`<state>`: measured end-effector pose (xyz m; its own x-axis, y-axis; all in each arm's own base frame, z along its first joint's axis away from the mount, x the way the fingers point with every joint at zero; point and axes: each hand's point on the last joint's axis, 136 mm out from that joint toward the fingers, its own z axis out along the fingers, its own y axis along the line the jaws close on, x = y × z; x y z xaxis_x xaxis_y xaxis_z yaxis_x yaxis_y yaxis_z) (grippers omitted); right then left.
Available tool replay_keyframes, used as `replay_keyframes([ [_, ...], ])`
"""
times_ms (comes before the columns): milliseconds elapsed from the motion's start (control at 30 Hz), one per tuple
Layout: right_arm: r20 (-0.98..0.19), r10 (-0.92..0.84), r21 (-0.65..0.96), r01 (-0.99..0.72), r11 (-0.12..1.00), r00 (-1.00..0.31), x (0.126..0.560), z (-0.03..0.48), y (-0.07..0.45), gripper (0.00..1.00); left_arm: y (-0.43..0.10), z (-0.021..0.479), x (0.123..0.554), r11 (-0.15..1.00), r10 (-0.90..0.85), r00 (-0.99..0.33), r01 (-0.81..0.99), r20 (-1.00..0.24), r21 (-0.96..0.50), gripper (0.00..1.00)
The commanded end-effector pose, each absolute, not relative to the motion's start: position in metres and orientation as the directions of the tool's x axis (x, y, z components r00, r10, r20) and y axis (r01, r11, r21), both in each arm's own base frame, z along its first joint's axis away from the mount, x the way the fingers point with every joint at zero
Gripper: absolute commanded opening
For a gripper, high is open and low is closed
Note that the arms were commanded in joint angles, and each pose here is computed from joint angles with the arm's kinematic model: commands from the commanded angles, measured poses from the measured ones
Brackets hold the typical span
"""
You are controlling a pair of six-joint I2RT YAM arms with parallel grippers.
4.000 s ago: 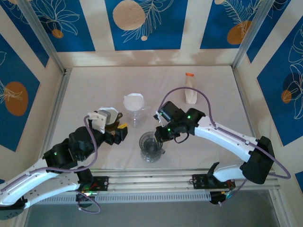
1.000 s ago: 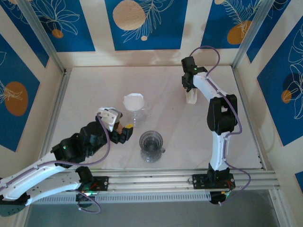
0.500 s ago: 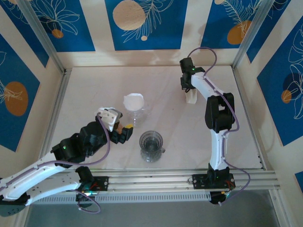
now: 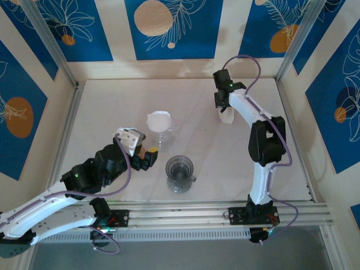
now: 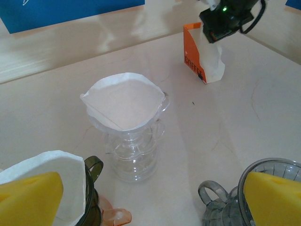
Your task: Place the coffee filter in the dripper
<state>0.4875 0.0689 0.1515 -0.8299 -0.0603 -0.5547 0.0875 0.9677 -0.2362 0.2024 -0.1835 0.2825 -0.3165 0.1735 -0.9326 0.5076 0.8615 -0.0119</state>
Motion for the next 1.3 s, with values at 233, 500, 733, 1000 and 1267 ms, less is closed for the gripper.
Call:
replay_keyframes([
  [233, -0.678, -0.014, -0.113, 0.085, 0.99, -0.735, 0.398, 0.23, 0.096, 0.0, -0.181, 0.299, 0.201, 0.857, 0.154, -0.291, 0.515, -0.944, -0.019, 0.99],
  [500, -0.674, -0.093, 0.074, -0.192, 0.979, -0.733, 0.301, 0.288, 0.153, 0.0, -0.177, 0.303, 0.199, 0.86, 0.138, -0.296, 0.51, -0.945, -0.034, 1.0],
  [733, -0.491, -0.218, 0.297, -0.398, 0.868, -0.843, 0.216, 0.311, 0.197, 0.0, -0.175, 0.302, 0.198, 0.862, 0.139, -0.308, 0.506, -0.941, -0.038, 1.0],
  [1000, -0.234, -0.35, 0.405, -0.418, 0.813, -0.907, 0.155, 0.31, 0.228, 0.0, -0.175, 0.3, 0.198, 0.861, 0.143, -0.315, 0.507, -0.938, -0.039, 1.0],
  [1267, -0.073, -0.44, 0.326, -0.438, 0.838, -0.895, 0.136, 0.297, 0.239, 0.0, -0.178, 0.295, 0.195, 0.852, 0.141, -0.328, 0.52, -0.934, -0.054, 1.0],
])
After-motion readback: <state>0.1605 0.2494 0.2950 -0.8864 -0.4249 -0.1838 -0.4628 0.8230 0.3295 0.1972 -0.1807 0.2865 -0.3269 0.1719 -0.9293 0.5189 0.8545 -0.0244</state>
